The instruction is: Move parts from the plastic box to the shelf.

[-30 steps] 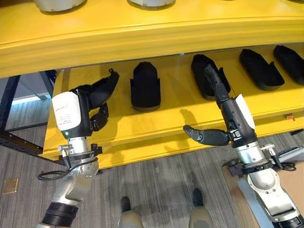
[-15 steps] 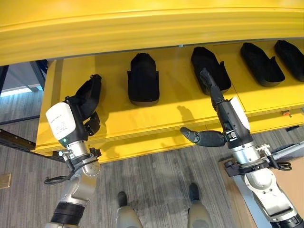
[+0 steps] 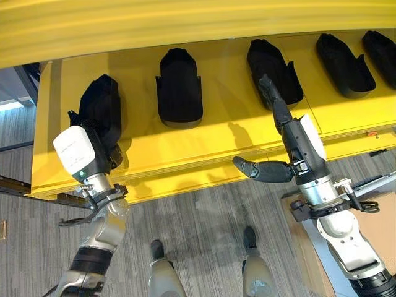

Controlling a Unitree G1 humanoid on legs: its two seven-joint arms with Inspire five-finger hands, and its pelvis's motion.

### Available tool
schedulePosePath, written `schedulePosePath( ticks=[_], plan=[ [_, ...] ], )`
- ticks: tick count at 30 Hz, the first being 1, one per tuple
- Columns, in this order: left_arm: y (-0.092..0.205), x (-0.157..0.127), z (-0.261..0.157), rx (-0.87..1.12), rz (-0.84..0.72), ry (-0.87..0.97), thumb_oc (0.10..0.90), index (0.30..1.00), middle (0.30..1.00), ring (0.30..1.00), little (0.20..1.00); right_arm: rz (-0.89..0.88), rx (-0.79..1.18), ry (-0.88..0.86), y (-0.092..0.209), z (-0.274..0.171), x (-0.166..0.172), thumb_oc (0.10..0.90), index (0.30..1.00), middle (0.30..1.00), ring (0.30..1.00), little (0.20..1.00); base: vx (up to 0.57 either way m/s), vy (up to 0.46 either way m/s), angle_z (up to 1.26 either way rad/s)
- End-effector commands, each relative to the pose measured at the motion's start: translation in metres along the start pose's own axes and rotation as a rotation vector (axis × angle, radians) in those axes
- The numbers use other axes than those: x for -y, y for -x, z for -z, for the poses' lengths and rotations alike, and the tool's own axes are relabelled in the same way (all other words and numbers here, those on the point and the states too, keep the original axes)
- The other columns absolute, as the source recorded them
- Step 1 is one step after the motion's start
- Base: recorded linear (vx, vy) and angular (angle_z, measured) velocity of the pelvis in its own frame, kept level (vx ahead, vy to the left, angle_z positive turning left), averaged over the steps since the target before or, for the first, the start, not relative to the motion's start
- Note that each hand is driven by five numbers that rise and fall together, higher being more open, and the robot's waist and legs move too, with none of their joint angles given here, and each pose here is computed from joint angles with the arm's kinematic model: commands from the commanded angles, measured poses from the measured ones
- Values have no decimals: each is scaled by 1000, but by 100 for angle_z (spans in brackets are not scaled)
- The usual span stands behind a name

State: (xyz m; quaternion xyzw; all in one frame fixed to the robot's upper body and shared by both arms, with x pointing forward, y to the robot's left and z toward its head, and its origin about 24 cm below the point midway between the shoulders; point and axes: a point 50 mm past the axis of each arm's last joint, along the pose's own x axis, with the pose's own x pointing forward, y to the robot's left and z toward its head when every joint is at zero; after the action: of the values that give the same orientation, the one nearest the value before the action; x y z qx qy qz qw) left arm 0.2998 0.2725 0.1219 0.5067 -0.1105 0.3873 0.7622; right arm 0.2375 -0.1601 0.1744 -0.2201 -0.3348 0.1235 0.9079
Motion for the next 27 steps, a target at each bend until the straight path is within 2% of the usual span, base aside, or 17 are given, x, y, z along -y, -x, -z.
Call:
schedulePosePath(
  ticks=[1, 14, 27],
  plan=[
    [-33, -26, -13, 128, -136, -56, 400, 300, 300, 300, 300, 40, 228, -10, -20, -34, 15, 900, 1000, 1000, 1000, 1000, 2, 23, -9],
    [-57, -16, -6, 42, -97, -111, 400, 300, 300, 300, 300, -51, 244, 3, -32, -37, 14, 900, 1000, 1000, 1000, 1000, 13, 38, -7],
    [-51, -7, 21, -166, -88, -72, 400, 300, 300, 300, 300, -97, 264, -3, -33, -41, 12, 900, 1000, 1000, 1000, 1000, 8, 15, -1]
  ],
)
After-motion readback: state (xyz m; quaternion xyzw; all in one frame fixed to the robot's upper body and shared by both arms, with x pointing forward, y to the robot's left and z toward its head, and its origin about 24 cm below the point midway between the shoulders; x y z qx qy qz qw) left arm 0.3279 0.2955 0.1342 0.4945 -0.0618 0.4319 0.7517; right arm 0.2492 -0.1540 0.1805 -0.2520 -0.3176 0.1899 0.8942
